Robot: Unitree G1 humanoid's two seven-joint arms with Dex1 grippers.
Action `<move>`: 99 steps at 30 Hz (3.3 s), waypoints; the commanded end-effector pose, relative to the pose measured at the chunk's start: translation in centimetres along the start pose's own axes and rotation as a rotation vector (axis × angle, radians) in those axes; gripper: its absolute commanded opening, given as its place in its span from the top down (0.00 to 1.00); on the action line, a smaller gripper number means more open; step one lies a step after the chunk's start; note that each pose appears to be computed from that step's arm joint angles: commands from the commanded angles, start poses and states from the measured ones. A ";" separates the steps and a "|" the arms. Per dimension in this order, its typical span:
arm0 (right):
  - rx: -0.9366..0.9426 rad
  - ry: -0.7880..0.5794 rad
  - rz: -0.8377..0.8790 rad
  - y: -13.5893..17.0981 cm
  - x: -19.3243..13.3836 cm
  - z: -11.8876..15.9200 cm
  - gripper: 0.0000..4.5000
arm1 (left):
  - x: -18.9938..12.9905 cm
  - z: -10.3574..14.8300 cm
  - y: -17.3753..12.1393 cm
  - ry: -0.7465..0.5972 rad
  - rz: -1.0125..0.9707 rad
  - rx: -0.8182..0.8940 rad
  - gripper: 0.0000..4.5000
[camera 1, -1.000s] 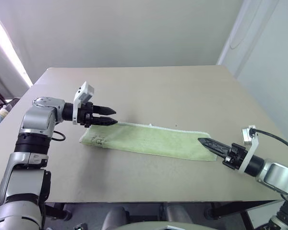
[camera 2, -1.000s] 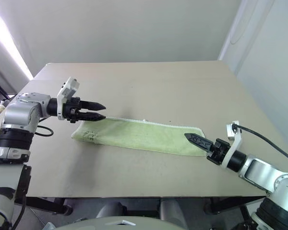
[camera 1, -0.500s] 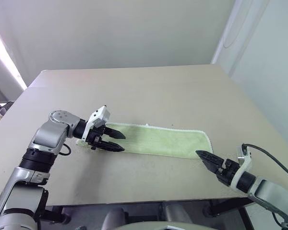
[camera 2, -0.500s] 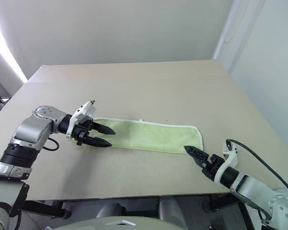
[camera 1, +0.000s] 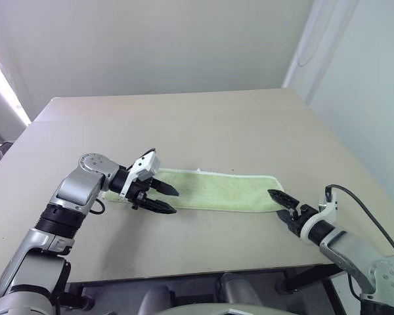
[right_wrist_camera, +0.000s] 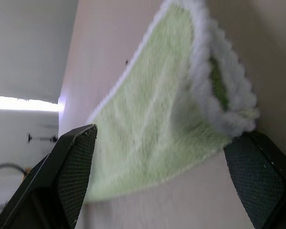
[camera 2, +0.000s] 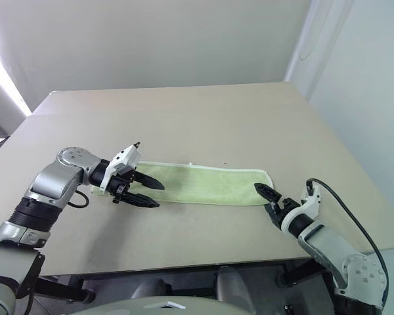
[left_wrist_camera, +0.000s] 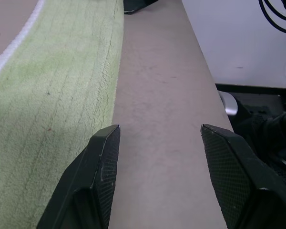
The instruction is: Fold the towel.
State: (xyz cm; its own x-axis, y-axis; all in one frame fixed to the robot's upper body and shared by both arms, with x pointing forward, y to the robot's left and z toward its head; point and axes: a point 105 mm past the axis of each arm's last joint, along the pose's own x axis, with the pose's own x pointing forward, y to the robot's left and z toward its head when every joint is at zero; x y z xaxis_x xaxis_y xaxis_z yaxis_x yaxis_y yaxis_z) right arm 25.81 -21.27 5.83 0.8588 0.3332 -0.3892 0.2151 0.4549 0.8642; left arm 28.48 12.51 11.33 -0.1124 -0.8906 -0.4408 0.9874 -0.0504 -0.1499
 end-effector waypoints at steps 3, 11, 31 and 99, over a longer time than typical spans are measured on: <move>0.003 -0.087 -0.079 -0.6 0.7 1.7 0.26 | -0.3 1.3 0.6 -0.003 0.024 0.055 0.37; -0.058 -0.181 -0.140 -0.7 0.3 4.1 0.91 | -1.1 1.9 2.2 -0.013 0.084 0.065 0.37; -0.402 -0.362 -0.225 2.3 -5.0 15.6 1.00 | -1.9 1.5 3.7 -0.009 0.133 0.073 0.37; -0.907 0.029 0.254 12.3 3.5 0.6 0.01 | -3.5 0.8 3.7 0.015 0.208 -0.040 0.37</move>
State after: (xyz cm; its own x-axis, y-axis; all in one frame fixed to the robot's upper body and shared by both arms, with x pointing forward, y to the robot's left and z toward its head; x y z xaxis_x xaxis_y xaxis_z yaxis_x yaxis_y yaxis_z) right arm 31.34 -14.45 13.45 0.7687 0.5461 -0.3330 -0.4247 0.8251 0.3726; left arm 32.22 14.63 11.31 0.0497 -0.8629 -0.5030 0.9816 0.1352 -0.1350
